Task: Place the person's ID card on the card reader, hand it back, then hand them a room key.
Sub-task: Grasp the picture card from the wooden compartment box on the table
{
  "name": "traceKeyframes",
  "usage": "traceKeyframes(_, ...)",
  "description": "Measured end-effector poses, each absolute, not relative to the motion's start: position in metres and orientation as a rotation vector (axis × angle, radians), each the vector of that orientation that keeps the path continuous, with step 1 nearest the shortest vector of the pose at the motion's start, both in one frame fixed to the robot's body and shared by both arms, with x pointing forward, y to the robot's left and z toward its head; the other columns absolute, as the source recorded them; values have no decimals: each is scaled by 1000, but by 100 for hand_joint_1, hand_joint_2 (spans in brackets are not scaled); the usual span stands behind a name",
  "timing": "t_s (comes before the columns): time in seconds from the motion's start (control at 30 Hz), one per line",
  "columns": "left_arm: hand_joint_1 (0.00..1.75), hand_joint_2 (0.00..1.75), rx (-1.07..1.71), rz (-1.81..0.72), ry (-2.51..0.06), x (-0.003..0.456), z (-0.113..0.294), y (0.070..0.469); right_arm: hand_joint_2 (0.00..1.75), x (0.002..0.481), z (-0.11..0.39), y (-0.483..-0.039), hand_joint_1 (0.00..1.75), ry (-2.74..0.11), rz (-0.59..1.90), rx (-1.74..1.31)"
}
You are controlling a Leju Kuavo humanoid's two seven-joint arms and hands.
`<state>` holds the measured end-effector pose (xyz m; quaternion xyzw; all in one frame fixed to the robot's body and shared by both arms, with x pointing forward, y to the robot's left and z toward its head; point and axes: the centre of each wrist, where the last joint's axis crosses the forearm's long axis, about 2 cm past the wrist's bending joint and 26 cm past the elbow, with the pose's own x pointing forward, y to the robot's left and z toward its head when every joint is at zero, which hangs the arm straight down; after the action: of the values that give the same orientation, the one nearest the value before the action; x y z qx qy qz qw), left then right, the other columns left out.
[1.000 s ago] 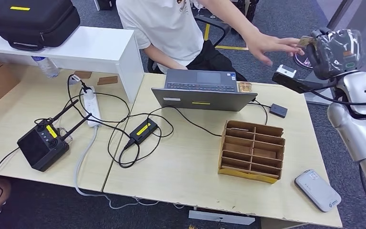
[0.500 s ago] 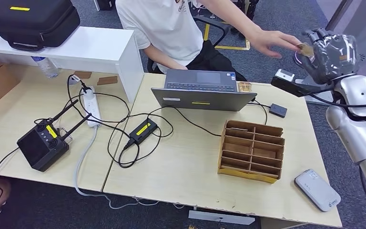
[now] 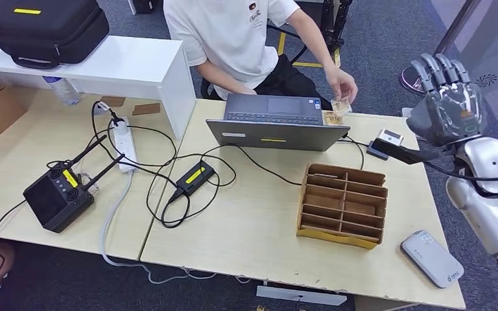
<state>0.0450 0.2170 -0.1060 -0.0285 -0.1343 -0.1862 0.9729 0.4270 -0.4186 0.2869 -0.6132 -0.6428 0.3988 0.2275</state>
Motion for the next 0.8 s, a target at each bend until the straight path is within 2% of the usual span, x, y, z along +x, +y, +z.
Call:
traceKeyframes(0.3,0,175,-45,-319,-254,42,-106,215,175,335,211,-409,0,-1914,1068,-1533)
traceKeyframes(0.47,0,175,-39,-295,-246,41,-106,214,175,287,185,-403,0,-1951,1081,-1481)
traceKeyframes(0.8,0,175,-36,-272,-243,41,-106,212,175,249,173,-395,0,-1956,1096,-1423)
